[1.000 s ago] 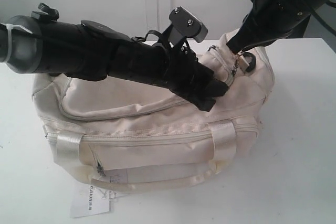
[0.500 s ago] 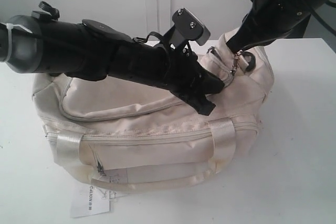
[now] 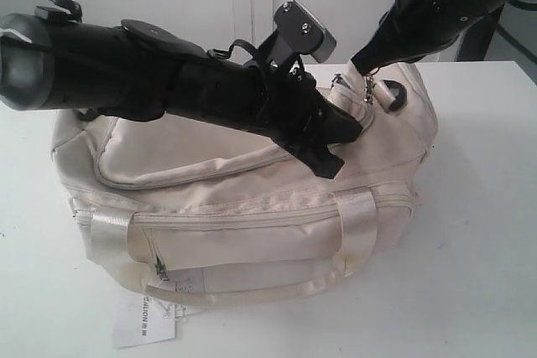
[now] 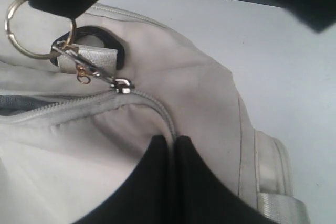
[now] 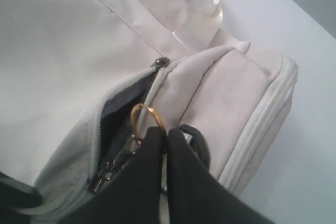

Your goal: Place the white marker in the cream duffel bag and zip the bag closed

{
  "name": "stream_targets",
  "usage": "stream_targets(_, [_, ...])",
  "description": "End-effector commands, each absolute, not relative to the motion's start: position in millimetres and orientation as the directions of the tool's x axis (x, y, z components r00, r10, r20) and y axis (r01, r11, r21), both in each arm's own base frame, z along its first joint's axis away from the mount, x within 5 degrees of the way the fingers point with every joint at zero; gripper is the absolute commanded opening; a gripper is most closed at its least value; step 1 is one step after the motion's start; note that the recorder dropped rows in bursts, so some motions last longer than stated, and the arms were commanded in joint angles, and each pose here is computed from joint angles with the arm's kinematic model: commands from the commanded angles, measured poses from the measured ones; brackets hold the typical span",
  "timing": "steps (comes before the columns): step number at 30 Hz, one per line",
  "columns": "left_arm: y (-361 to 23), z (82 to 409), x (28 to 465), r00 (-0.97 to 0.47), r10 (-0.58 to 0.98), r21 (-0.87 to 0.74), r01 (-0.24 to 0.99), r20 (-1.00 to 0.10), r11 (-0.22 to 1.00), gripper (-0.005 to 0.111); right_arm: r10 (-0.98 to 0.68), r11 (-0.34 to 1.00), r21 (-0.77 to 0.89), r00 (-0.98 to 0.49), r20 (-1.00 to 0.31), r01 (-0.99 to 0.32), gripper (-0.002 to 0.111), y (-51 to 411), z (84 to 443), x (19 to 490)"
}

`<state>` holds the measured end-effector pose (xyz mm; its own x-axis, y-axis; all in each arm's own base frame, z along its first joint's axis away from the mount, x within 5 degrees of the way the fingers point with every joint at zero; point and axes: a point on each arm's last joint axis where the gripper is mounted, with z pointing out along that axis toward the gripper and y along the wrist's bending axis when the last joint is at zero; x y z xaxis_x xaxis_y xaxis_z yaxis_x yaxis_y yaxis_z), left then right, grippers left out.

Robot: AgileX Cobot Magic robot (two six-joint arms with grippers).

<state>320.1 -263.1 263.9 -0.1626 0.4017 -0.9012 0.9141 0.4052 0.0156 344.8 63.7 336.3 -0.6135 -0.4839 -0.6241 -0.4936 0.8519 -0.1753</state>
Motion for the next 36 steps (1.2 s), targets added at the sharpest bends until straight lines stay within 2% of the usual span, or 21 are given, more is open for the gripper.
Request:
stream_targets(1, [-265,271,314,-0.161,0.38,-0.015,0.933,-0.911,0.359,0.0,-0.469,0.862,-0.219,-0.556,-0.686,-0.457,0.0,61,340,355])
stream_targets(15, [-265,271,314,-0.161,0.38,-0.015,0.933,-0.911,0.359,0.0,-0.453,0.871,-0.209,-0.565,-0.69,-0.444,0.0,63,328,366])
stream_targets(21, [-264,270,316,-0.161,0.382,-0.006,0.926,-0.91,0.378,0.0,-0.437,0.877,-0.08,-0.72,-0.538,-0.473,0.001,57,321,345])
stream_targets(24, [-264,270,316,-0.161,0.382,-0.006,0.926,-0.91,0.378,0.0,-0.31,0.901,0.089,-0.774,-0.552,-0.424,0.01,46,322,343])
stream_targets(27, [-264,270,316,-0.161,0.382,-0.006,0.926,-0.91,0.378,0.0,-0.183,0.882,0.256,-0.789,-0.586,-0.395,0.027,36,328,344])
stream_targets(31, [-264,270,316,-0.161,0.382,-0.007,0.927,-0.91,0.376,0.0,-0.138,0.879,0.295,-0.791,-0.596,-0.375,0.049,31,327,347])
stream_targets(33, [-264,270,316,-0.161,0.382,-0.007,0.927,-0.91,0.376,0.0,-0.128,0.88,0.308,-0.805,-0.58,-0.362,0.056,32,322,350])
stream_targets(36, [-265,270,315,-0.161,0.381,-0.01,0.929,-0.911,0.369,0.0,-0.093,0.879,0.334,-0.81,-0.579,-0.339,0.057,33,313,359])
